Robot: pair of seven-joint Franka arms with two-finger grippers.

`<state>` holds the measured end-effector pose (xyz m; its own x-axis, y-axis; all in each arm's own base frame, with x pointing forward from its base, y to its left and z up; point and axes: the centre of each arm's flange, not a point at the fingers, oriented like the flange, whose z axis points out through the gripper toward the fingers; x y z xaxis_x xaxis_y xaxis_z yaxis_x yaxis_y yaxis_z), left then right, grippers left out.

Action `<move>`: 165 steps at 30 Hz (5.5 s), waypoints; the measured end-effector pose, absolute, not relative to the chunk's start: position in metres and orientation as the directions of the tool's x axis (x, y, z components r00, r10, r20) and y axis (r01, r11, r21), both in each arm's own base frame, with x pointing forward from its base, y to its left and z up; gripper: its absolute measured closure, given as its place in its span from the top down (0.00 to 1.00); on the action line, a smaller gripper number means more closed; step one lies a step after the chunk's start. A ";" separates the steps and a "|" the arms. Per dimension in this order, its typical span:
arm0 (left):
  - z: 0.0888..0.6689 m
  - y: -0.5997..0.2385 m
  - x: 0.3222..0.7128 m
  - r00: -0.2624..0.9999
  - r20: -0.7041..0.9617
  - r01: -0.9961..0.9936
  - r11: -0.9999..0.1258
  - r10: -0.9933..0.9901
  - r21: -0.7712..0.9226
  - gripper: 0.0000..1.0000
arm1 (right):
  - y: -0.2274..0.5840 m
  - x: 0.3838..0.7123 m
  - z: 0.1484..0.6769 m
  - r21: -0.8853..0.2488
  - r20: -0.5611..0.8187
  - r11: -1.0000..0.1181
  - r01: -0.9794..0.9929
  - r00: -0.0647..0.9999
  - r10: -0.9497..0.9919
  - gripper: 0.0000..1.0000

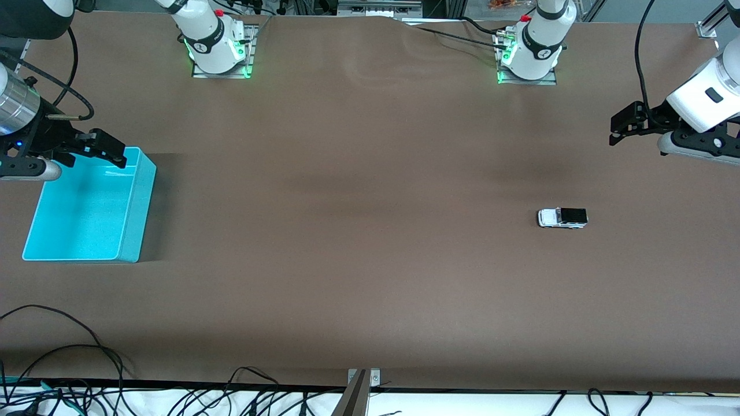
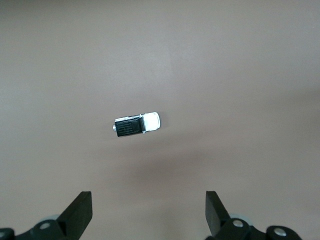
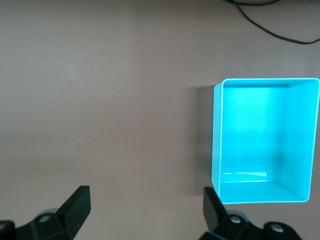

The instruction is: Wind and store white jeep toy

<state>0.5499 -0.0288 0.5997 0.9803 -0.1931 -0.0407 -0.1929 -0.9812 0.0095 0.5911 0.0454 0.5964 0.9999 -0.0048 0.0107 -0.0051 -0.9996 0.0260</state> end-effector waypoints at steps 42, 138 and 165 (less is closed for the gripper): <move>0.601 -0.034 0.550 0.979 -0.038 -0.201 -0.980 -0.201 0.009 1.00 | 0.045 0.591 0.596 0.025 0.010 -1.000 -0.005 1.000 -0.005 1.00; 0.245 0.052 0.614 0.018 0.012 -0.989 -0.016 -1.000 0.150 1.00 | 0.044 0.591 0.596 0.025 0.009 -1.000 -0.008 1.000 -0.008 1.00; 0.197 0.042 0.577 -0.033 0.021 -0.993 0.035 -0.999 0.116 0.75 | 0.044 0.591 0.596 0.024 0.009 -1.000 -0.008 1.000 -0.008 1.00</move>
<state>0.5769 0.0422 0.1969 -0.0326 -0.9992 0.0211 -0.9926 0.0349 0.1162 0.5914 0.0436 0.5957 0.9999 -0.0083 0.0087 -0.0085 -0.9997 0.0245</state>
